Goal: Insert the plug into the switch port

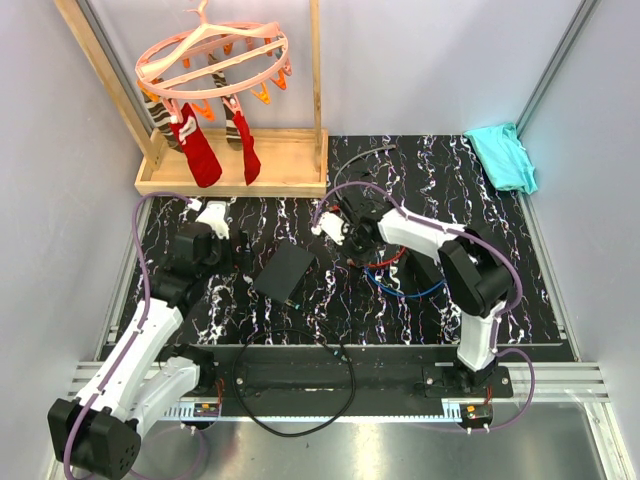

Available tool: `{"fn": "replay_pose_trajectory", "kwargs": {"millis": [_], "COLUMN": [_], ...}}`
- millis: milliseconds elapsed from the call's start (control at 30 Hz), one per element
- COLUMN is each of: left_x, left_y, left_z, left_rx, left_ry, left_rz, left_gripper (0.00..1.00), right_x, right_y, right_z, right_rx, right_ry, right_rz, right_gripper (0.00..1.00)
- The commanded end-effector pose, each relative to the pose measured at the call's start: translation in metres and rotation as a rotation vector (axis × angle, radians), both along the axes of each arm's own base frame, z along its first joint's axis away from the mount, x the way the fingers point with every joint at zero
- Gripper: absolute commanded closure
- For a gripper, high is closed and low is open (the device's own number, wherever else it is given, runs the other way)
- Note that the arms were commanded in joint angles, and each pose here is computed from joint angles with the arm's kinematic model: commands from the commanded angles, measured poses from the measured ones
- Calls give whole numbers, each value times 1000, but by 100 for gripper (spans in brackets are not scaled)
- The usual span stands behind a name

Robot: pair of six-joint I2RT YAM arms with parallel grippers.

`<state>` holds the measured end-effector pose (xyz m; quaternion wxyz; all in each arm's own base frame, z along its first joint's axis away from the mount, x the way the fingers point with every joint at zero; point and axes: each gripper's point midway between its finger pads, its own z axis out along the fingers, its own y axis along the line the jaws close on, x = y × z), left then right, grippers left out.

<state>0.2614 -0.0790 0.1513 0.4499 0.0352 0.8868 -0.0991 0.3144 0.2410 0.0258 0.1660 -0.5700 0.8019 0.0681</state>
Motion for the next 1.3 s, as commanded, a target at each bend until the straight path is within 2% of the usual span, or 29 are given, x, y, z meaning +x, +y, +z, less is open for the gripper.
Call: {"fn": "replay_pose_trajectory", "kwargs": {"millis": [0,333,400,500,700,833,1267], "left_x": [8,8,9,8,8,12,58], "left_y": [-3,-4,-4,-9,-18,-23,-40], "left_z": [15,14,13,11,7,1,-31], "left_rx": [-8,-16,-17,-37,-78,-123,-107], "left_ry": [-53,-43,-38,-26,6,44,235], "left_rz": [-10,-8,-6,-22,-41,-17,-8], "left_gripper": [1,1,1,1,1,1,1], "right_x": [10,37,32,4,-44,-71,-88], "right_y": [19,23,29,57,96,124,160], "right_z": [47,176,186,192,130,104,37], "right_rx": [146,398,442,573,546,566,490], "right_ry": [-116,-440,-426,-311,-210,-216,-205], "right_rz": [-70,-204,-190,-161,-211,-178,-150], "right_gripper": [100,100,100,100,100,100,100]}}
